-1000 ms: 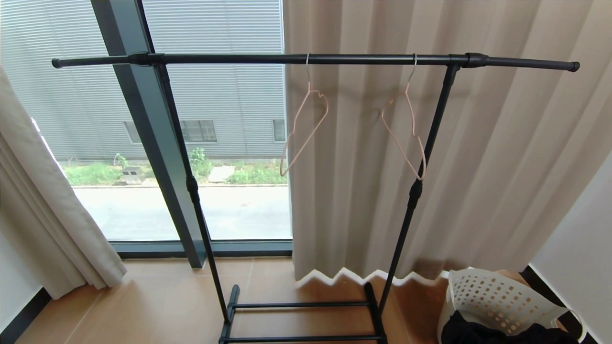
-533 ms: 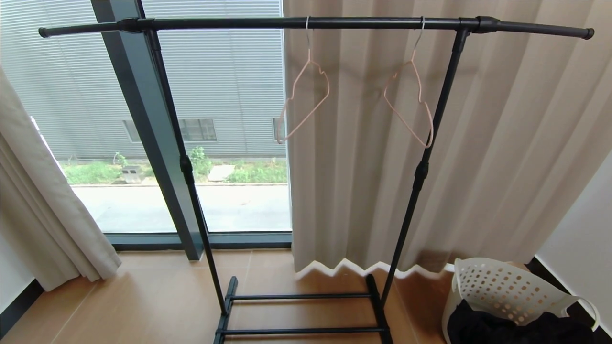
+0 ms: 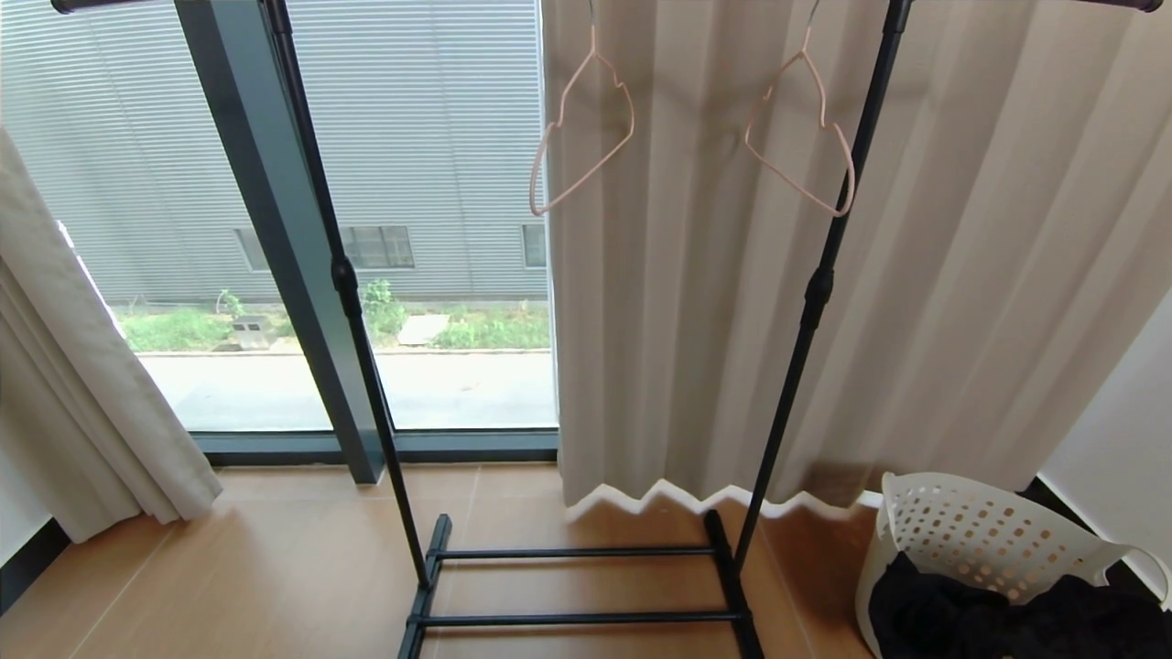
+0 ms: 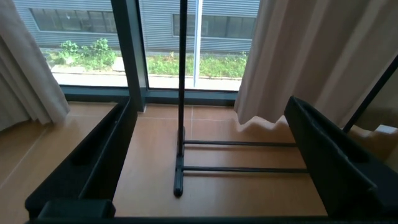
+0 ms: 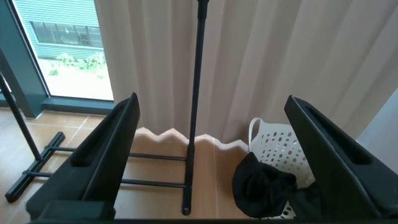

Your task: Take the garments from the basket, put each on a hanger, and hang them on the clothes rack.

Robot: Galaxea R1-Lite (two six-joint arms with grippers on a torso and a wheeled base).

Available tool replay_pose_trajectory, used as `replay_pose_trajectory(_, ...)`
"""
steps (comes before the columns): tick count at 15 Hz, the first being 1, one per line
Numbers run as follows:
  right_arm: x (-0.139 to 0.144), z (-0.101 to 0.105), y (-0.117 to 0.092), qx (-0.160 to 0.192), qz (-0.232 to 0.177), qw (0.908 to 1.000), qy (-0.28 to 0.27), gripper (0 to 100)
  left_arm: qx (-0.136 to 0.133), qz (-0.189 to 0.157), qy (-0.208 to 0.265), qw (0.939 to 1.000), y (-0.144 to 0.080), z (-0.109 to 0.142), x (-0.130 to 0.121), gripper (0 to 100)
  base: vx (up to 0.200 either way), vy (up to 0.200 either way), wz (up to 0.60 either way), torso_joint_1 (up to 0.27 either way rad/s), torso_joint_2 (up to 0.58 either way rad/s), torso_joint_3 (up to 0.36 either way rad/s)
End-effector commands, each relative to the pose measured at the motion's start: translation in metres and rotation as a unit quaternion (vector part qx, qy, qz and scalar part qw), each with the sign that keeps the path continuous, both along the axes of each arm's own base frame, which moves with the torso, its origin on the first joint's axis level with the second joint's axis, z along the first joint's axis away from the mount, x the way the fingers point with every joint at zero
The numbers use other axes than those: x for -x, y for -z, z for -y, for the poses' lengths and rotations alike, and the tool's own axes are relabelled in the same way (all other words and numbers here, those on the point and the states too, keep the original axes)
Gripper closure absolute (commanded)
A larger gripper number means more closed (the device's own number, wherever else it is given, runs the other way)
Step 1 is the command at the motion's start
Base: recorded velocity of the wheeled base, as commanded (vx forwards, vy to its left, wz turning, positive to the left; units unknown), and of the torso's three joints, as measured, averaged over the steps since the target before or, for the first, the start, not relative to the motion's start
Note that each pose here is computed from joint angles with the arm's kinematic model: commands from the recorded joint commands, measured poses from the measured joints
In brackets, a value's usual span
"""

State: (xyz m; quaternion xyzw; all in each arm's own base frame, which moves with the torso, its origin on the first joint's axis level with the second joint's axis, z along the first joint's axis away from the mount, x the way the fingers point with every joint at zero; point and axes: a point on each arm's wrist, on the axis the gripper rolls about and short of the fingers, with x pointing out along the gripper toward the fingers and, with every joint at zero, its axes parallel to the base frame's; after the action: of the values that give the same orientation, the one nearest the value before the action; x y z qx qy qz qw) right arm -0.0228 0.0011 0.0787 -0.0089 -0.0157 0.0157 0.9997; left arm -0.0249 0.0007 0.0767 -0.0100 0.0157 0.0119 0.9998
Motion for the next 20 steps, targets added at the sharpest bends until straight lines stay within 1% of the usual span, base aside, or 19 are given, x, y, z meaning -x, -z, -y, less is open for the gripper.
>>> replay_pose_trajectory(1,-0.0001,0.0,-0.0001,0.001,0.0,1.0,0.0,0,0.001,0.0,0.0,1.0,0.0,0.0,0.0,0,0.0,0.0,0.0,-0.022,0.08,0.056)
replay_pose_trajectory(5,-0.0001,0.0,-0.0001,0.0,0.0,1.0,0.0,0,0.001,0.0,0.0,1.0,0.0,0.0,0.0,0,0.0,0.0,0.0,-0.002,0.02,0.009)
replay_pose_trajectory(11,-0.0001,0.0,-0.0001,0.0,0.0,1.0,0.0,0,0.001,0.0,0.0,1.0,0.0,0.0,0.0,0,0.0,0.0,-0.6,0.001,0.0,0.004)
replay_pose_trajectory(17,-0.0001,0.0,-0.0001,0.0,0.0,1.0,0.0,0,-0.001,-0.001,0.0,1.0,0.0,0.0,-0.0001,0,0.0,0.0,0.0,0.0,0.0,0.0)
replay_pose_trajectory(20,-0.0001,0.0,-0.0001,0.0,0.0,1.0,0.0,0,-0.001,-0.001,0.0,1.0,0.0,0.0,-0.0001,0,0.0,-0.2,0.0,0.001,0.0,0.006)
